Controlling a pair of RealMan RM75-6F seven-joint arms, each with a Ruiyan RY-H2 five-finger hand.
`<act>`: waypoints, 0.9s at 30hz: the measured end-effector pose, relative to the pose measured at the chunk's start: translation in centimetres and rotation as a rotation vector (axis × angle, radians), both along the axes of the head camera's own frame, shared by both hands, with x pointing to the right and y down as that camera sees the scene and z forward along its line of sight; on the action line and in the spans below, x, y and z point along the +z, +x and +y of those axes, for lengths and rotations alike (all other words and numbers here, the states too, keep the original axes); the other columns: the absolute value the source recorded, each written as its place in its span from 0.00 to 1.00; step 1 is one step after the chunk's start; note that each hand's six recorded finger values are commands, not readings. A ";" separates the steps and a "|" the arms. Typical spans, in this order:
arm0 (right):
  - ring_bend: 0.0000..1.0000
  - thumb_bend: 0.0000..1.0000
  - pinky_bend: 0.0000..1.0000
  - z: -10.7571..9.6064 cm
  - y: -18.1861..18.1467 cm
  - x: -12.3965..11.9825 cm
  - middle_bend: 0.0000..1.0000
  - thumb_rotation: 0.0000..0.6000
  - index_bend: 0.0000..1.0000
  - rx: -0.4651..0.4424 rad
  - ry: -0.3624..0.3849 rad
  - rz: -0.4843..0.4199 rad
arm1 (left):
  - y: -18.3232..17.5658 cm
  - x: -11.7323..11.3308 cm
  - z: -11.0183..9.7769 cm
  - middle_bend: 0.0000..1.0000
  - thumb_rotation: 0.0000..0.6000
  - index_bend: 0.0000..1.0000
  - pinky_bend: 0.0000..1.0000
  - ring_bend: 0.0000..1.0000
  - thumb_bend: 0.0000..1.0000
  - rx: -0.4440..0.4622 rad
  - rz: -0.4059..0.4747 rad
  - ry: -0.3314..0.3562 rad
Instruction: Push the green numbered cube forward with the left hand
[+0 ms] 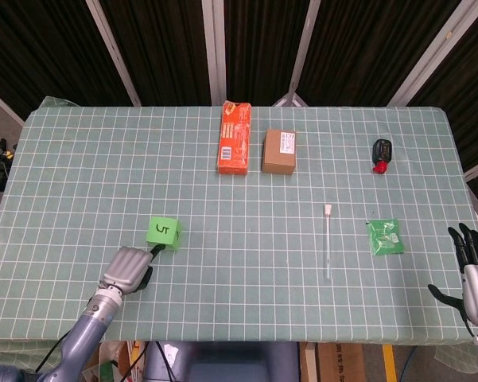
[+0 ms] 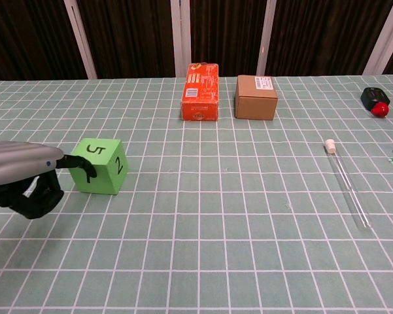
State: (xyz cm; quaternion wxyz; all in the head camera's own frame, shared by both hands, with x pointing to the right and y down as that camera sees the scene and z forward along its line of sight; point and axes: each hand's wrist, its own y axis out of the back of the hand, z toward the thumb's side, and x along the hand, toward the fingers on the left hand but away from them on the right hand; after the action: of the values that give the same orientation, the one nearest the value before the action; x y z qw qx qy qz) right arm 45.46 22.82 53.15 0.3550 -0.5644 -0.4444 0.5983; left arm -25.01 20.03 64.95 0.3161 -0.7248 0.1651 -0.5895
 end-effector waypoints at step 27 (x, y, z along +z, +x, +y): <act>0.00 0.04 0.00 0.0 0.1 0.5 0.00 1.00 0.06 0.003 -0.021 0.009 | 4.2 1.1 -4.3 0.77 1.00 0.18 0.68 0.61 0.80 -0.046 -0.062 0.088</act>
State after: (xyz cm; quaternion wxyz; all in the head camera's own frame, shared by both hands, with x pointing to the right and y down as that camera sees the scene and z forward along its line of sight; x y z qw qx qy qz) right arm 45.51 22.86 53.62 0.3503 -0.5648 -0.4372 0.6060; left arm -20.77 15.76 66.02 0.3390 -0.6876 0.1977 -0.6109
